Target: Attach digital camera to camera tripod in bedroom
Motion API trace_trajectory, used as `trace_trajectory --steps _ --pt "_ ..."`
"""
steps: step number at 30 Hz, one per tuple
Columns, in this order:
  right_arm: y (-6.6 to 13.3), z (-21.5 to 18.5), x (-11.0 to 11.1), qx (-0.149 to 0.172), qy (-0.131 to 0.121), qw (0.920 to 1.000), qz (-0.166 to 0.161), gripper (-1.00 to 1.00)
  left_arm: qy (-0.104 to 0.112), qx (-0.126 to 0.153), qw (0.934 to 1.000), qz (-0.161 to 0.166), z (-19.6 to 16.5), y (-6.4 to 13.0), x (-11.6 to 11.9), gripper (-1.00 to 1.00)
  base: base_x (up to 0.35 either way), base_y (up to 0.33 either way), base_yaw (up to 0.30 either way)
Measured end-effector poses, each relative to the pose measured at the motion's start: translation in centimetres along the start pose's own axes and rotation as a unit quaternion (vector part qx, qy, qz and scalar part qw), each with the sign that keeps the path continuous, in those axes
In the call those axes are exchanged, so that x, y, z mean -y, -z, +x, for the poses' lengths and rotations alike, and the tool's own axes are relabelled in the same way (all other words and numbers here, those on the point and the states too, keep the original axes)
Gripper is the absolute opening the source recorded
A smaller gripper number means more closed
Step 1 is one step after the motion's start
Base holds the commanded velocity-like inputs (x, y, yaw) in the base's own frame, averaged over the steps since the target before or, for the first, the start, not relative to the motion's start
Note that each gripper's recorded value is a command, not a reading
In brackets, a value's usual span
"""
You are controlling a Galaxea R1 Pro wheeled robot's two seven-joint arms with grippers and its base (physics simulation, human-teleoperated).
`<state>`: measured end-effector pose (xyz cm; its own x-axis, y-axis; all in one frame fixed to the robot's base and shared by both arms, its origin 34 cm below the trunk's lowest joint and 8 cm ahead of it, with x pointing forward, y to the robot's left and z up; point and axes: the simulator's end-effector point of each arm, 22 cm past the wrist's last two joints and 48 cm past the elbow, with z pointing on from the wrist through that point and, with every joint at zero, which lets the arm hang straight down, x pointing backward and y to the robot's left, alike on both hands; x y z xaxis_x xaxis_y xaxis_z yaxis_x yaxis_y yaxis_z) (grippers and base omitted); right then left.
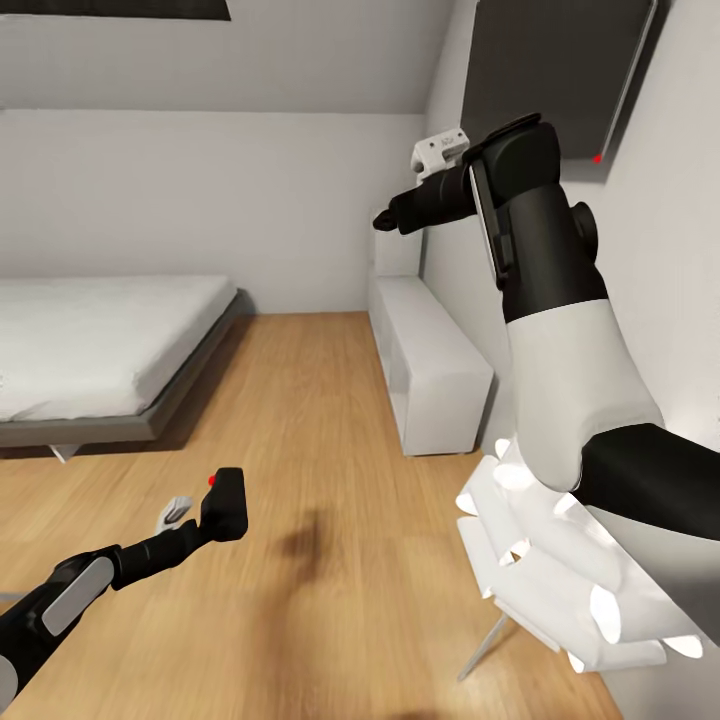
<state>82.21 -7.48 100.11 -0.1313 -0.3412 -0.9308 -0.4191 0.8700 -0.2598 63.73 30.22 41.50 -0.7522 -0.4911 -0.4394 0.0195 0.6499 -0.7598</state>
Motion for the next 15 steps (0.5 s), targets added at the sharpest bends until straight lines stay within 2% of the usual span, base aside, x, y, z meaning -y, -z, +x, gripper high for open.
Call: trace_trajectory --steps 15 --pt "3.9 -3.6 -0.8 0.029 0.006 0.9996 -0.003 1.00 -0.018 0.020 0.9995 0.016 -1.9 1.4 2.8 -1.00 0.000 0.000 0.000"
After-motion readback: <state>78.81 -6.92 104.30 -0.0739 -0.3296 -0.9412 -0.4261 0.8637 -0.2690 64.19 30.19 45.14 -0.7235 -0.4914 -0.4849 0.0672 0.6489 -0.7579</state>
